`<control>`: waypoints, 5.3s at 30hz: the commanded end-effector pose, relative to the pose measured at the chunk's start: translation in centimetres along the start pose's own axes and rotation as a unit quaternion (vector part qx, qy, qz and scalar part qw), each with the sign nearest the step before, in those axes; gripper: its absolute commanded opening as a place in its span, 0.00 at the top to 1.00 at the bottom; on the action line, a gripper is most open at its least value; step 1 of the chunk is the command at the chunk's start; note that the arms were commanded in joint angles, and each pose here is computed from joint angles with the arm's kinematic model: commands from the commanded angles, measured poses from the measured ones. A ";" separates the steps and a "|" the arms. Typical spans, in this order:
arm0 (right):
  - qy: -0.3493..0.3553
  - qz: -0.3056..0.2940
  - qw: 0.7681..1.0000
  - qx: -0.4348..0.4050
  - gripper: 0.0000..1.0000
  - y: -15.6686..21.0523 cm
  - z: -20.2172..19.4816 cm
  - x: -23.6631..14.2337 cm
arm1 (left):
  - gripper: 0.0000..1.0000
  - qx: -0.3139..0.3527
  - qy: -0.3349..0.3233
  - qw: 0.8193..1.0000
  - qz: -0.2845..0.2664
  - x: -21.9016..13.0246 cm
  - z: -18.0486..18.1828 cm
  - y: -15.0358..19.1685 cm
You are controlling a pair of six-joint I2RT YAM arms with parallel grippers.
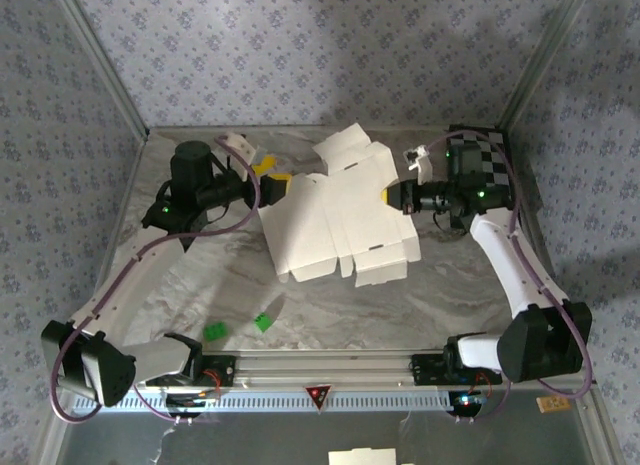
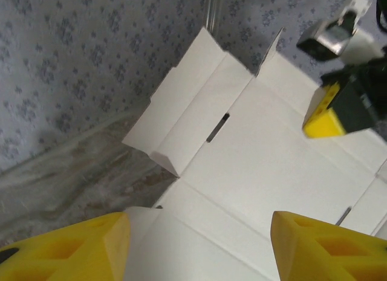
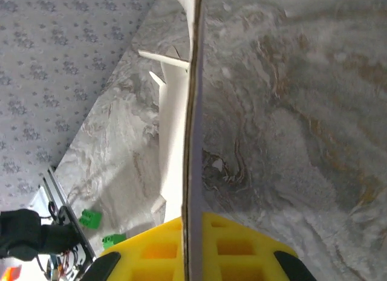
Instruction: Fold the paper box
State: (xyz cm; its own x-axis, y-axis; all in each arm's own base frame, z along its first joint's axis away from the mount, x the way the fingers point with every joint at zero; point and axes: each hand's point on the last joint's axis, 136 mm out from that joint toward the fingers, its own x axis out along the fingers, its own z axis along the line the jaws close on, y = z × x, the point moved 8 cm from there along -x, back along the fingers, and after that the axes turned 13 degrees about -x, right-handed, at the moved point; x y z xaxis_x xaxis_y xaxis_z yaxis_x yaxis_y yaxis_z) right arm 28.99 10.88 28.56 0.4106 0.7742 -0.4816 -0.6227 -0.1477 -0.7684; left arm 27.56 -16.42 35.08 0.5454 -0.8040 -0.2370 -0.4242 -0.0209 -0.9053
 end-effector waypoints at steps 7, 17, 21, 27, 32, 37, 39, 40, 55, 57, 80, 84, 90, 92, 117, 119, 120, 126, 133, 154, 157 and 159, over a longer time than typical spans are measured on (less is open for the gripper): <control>0.002 -0.003 0.981 0.196 1.00 4.1 -4.1 4.3 | 0.36 -0.101 -0.023 0.994 0.037 1.4 0.1 5.4; 0.088 0.091 0.975 0.181 1.00 7.2 -5.5 5.2 | 0.36 -0.140 -0.056 0.986 0.076 1.6 1.2 9.7; 0.122 0.164 0.969 0.141 1.00 7.2 -5.0 5.3 | 0.36 -0.145 -0.071 0.984 0.079 1.4 1.4 10.5; 0.183 0.247 0.949 0.067 1.00 6.5 -3.9 5.9 | 0.36 -0.144 -0.079 0.983 0.087 1.1 1.5 10.8; 0.226 0.290 0.930 0.003 1.00 5.1 -2.7 6.6 | 0.36 -0.142 -0.085 0.982 0.092 0.8 1.5 10.9; 0.260 0.322 0.909 -0.048 1.00 4.9 -1.5 7.6 | 0.36 -0.142 -0.087 0.982 0.091 0.8 1.5 11.1; 0.263 0.333 0.903 -0.062 1.00 5.0 -1.2 8.2 | 0.36 -0.145 -0.087 0.981 0.092 0.8 1.6 11.2; 0.263 0.338 0.901 -0.070 1.00 5.0 -0.9 8.5 | 0.36 -0.145 -0.088 0.981 0.092 0.8 1.6 11.2; 0.284 0.377 0.867 -0.159 1.00 5.5 2.1 11.8 | 0.36 -0.150 -0.089 0.980 0.100 1.1 1.9 11.9; 0.295 0.383 0.858 -0.176 1.00 5.2 2.5 11.8 | 0.36 -0.150 -0.085 0.980 0.101 1.2 1.8 11.9; 0.272 0.408 0.843 -0.221 1.00 6.9 4.7 15.3 | 0.52 -0.175 -0.082 0.973 0.129 2.2 2.5 13.4; 0.267 0.413 0.840 -0.227 1.00 7.4 5.4 15.8 | 0.52 -0.175 -0.083 0.973 0.127 2.2 2.5 13.3; 0.265 0.421 0.836 -0.233 1.00 7.9 5.8 16.4 | 0.52 -0.173 -0.089 0.973 0.127 2.0 2.5 13.3; 0.262 0.420 0.837 -0.233 1.00 7.9 5.9 16.4 | 0.52 -0.169 -0.092 0.974 0.123 1.9 2.5 13.1; 0.200 0.342 0.886 -0.240 1.00 3.0 4.8 12.0 | 0.48 -0.124 -0.122 0.979 0.104 1.5 3.1 10.3; 0.180 0.330 0.892 -0.249 1.00 2.4 4.5 11.2 | 0.44 -0.130 -0.125 0.979 0.095 1.5 3.8 9.5; 0.172 0.322 0.895 -0.258 1.00 2.2 4.6 10.8 | 0.43 -0.130 -0.122 0.980 0.091 1.5 4.0 9.1; 0.121 0.238 0.915 -0.301 1.00 0.8 4.5 8.1 | 0.31 -0.076 -0.036 0.993 0.084 2.6 3.6 7.2; 0.093 0.217 0.922 -0.307 1.00 0.1 4.2 6.6 | 0.30 0.004 -0.011 0.995 0.096 4.9 4.6 6.1; 0.092 0.213 0.929 -0.289 1.00 -0.1 3.8 6.8 | 0.77 0.039 0.080 0.990 0.107 9.4 5.1 3.7; 0.099 0.209 0.932 -0.280 1.00 -0.3 3.6 6.8 | 0.89 0.043 0.077 0.990 0.110 9.1 4.9 3.8; 0.107 0.205 0.935 -0.269 1.00 -0.5 3.4 6.9 | 0.92 0.043 0.075 0.990 0.116 9.0 4.6 3.9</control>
State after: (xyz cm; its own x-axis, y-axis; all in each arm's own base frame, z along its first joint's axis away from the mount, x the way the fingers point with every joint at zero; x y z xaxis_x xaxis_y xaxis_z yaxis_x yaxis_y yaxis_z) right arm 29.20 18.32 26.62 0.3490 0.4445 -0.8250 -0.3267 -0.7674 -0.5517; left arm 35.03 -20.86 26.38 0.3441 -0.8471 -0.4050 -0.4839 0.2097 -0.8496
